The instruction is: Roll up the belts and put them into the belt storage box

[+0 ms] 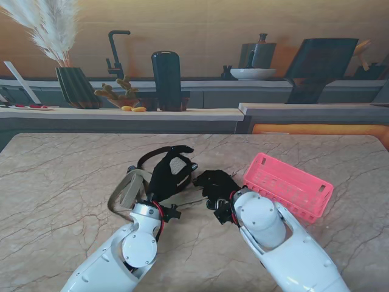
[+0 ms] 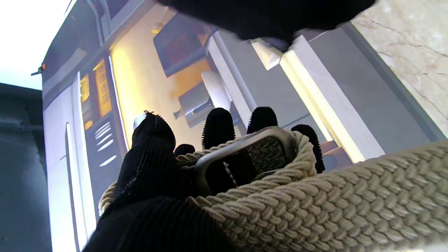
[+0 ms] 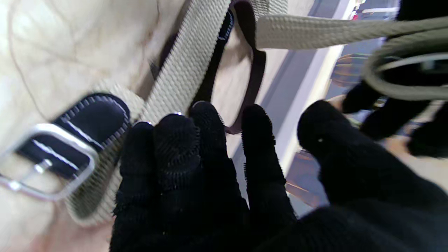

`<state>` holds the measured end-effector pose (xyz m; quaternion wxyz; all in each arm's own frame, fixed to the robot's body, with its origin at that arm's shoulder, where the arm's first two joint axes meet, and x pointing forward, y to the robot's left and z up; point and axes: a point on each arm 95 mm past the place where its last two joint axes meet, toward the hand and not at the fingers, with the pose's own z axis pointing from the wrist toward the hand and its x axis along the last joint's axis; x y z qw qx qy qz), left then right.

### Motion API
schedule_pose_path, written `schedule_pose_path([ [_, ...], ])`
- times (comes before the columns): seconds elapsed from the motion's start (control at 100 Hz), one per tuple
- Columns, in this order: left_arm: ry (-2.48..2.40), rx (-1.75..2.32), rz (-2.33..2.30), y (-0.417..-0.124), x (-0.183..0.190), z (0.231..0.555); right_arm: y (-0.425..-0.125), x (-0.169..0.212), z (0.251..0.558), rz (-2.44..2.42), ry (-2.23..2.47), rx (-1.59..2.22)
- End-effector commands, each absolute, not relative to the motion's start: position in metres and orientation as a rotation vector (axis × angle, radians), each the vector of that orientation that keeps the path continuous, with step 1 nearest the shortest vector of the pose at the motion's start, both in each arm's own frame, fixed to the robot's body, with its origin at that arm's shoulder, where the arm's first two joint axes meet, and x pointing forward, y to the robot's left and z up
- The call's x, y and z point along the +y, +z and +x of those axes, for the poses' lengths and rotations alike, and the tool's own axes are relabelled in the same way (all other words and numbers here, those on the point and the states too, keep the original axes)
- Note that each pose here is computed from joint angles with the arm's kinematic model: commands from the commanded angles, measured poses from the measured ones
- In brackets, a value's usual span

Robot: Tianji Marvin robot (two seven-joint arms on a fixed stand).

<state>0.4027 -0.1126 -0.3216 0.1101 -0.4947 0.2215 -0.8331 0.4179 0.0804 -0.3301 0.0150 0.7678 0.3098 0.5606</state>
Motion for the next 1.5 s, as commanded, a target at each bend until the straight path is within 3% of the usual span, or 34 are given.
schedule_pose_path([
  [0.0, -2.435, 0.656, -1.482, -0.322, -0.114, 0.405, -0.326, 0.077, 0.408, 2.370, 1.789, 0.956],
  [0.3, -2.331, 0.765, -1.475, -0.332, -0.113, 0.416, -0.303, 0.059, 0.386, 1.788, 1.969, 1.192],
  [0.55, -2.255, 0.933, -1.307, -0.336, -0.111, 0.422, -0.298, 0.064, 0.386, 1.510, 2.037, 1.142],
  [1.49, -2.277, 1.052, -1.181, -0.337, -0.115, 0.421, -0.308, 0.104, 0.420, 1.670, 2.006, 1.185],
])
